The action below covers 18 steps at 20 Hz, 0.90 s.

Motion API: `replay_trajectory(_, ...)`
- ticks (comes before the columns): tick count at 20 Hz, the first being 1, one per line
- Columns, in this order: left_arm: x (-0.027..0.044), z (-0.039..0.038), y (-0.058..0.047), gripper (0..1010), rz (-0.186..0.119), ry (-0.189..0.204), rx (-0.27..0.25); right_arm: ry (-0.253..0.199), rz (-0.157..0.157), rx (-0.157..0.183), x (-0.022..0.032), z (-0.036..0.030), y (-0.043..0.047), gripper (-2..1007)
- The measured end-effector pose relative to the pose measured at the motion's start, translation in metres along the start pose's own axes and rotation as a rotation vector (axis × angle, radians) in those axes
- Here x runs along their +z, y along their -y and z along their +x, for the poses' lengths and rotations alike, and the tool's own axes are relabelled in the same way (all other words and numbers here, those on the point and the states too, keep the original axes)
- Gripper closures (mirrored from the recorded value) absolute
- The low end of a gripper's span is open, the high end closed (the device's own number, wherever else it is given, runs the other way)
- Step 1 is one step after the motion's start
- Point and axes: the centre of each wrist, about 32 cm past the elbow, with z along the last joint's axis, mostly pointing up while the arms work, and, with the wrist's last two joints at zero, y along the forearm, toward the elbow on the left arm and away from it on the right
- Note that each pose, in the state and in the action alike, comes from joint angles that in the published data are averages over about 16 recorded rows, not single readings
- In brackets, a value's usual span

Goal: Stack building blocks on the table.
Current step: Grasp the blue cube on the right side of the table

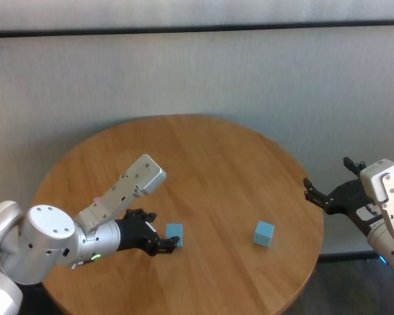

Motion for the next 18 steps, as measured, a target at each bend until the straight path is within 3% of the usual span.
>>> replay_trajectory(4,-0.0003,0.0007,-0.003,141,-0.013,-0.011,0.018,0.0,0.0,0.0,0.0,0.0,0.0,4)
replay_trajectory(7,-0.0006,0.0024,-0.009,78,-0.041,-0.035,0.048,0.0,0.0,0.0,0.0,0.0,0.0,4)
replay_trajectory(12,-0.0018,0.0074,-0.025,21,-0.114,-0.091,0.13,0.0,0.0,0.0,0.0,0.0,0.0,4)
replay_trajectory(18,-0.0095,0.0158,-0.053,7,-0.21,-0.168,0.279,0.0,0.0,0.0,0.0,0.0,0.0,4)
